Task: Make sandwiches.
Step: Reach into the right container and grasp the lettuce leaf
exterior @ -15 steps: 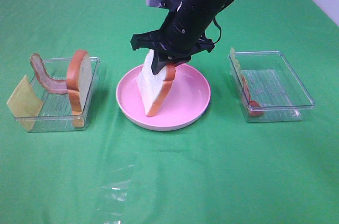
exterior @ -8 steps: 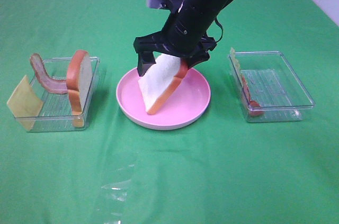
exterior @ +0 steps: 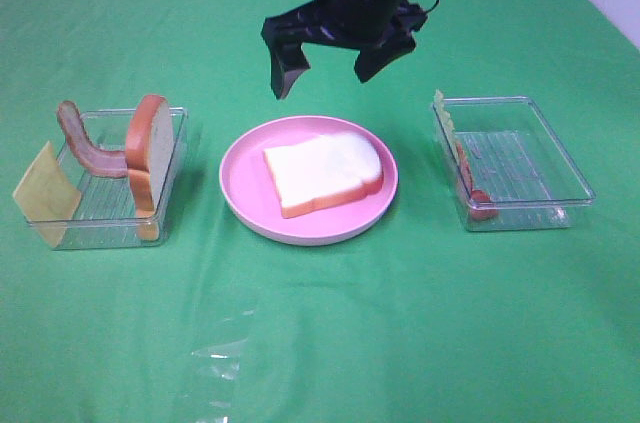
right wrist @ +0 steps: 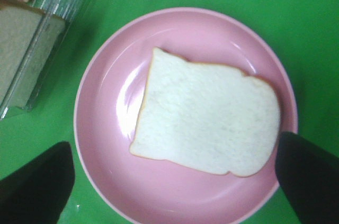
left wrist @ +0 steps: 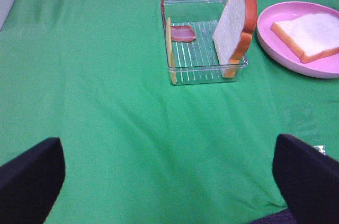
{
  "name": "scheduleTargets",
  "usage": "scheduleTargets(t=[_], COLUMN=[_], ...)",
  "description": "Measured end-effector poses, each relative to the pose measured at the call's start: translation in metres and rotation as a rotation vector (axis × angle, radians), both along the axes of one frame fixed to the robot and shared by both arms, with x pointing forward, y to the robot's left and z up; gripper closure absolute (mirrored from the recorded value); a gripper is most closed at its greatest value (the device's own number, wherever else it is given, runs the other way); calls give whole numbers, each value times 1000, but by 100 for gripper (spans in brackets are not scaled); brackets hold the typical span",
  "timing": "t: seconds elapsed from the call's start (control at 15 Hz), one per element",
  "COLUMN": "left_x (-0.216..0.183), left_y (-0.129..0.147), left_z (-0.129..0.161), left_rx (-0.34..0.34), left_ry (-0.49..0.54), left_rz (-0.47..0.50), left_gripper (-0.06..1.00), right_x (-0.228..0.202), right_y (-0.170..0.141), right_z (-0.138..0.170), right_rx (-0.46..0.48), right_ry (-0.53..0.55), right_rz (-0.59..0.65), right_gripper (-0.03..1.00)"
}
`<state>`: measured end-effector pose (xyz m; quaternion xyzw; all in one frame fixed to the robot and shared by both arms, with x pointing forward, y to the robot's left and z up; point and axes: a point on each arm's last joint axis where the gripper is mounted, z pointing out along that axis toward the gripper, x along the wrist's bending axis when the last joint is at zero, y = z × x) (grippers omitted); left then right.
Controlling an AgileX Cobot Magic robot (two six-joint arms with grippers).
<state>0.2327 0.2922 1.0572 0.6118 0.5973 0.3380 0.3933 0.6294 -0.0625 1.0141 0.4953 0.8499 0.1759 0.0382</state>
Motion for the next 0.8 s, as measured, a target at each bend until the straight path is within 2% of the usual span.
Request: scheduleTargets(t=[0.2, 0.4, 0.8], left_x=[0, 0, 0], left_y=[0, 0, 0], left_z=[0, 0, 0], left_rx=[0, 0, 0], left_ry=[0, 0, 0], left_rz=[0, 0, 0], left_gripper=[-4, -4, -4], right_x=[5, 4, 12], right_y=[-7, -17, -27], right_z=[48, 72, 66], right_rx=[-83, -167, -205], right_ry=[-69, -114, -114], right_rz=[22, 15, -35], right_gripper=[-1, -1, -1])
